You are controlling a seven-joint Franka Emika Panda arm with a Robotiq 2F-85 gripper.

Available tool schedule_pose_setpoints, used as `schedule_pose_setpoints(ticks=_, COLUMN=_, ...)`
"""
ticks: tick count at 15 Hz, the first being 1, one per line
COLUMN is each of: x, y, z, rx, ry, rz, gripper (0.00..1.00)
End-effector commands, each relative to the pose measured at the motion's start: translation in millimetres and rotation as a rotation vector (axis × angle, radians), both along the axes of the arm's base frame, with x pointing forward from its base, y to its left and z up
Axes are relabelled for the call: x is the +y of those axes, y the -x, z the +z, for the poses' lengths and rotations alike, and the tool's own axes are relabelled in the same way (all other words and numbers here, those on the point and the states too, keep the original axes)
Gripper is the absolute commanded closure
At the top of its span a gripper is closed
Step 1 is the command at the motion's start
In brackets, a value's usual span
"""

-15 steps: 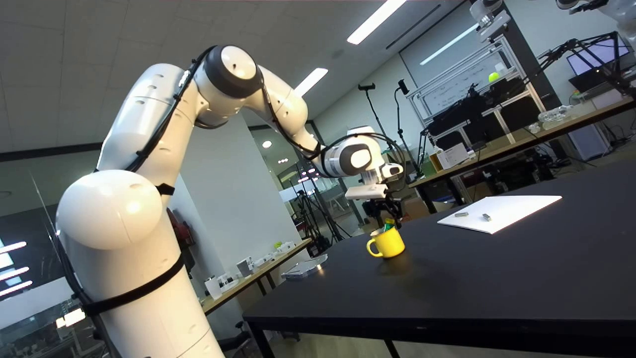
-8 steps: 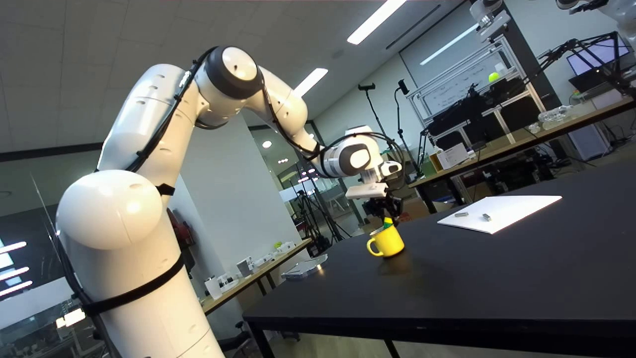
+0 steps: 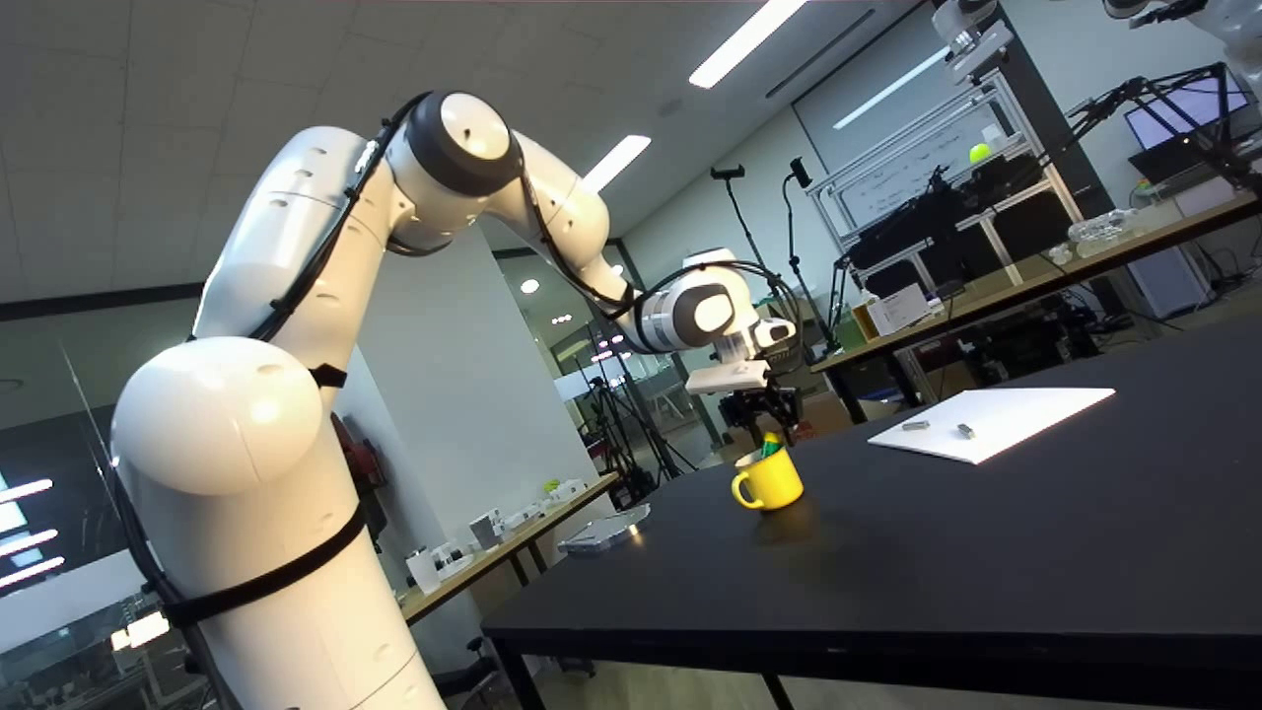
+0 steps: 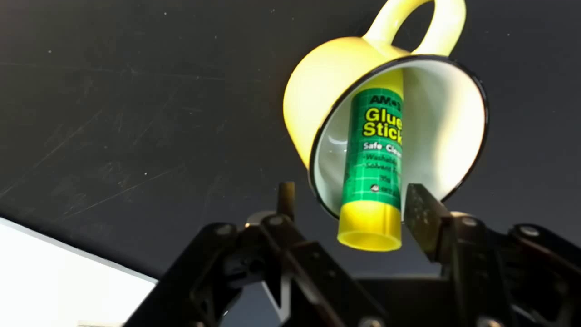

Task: Remove the glue stick from the mug and put it on the table

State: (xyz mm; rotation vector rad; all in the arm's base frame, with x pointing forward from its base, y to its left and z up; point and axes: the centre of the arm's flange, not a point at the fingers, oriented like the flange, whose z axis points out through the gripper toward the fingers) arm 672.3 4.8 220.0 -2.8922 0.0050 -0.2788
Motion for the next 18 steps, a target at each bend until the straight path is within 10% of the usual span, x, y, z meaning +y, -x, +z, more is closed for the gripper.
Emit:
schedule_pose_setpoints(ticks=1, x=-2.3, y=-5.7, z=12.3, rx=0.015, ry=-0.005, rz=0.003, gripper=0.05)
schedule_pose_setpoints(ticks=11, x=9.3, y=-8.2, z=23.2, rx=-0.031, ry=-0.011, rz=0.028, gripper=0.0)
schedule_pose_setpoints(ticks=12, x=10.4, y=-7.8, z=24.3, rx=-0.04, ry=-0.007, rz=0.036, gripper=0.25)
schedule_pose_setpoints(ticks=18, x=7.4, y=-8.0, z=24.0, rx=-0.038, ry=-0.018, rz=0.029, gripper=0.62)
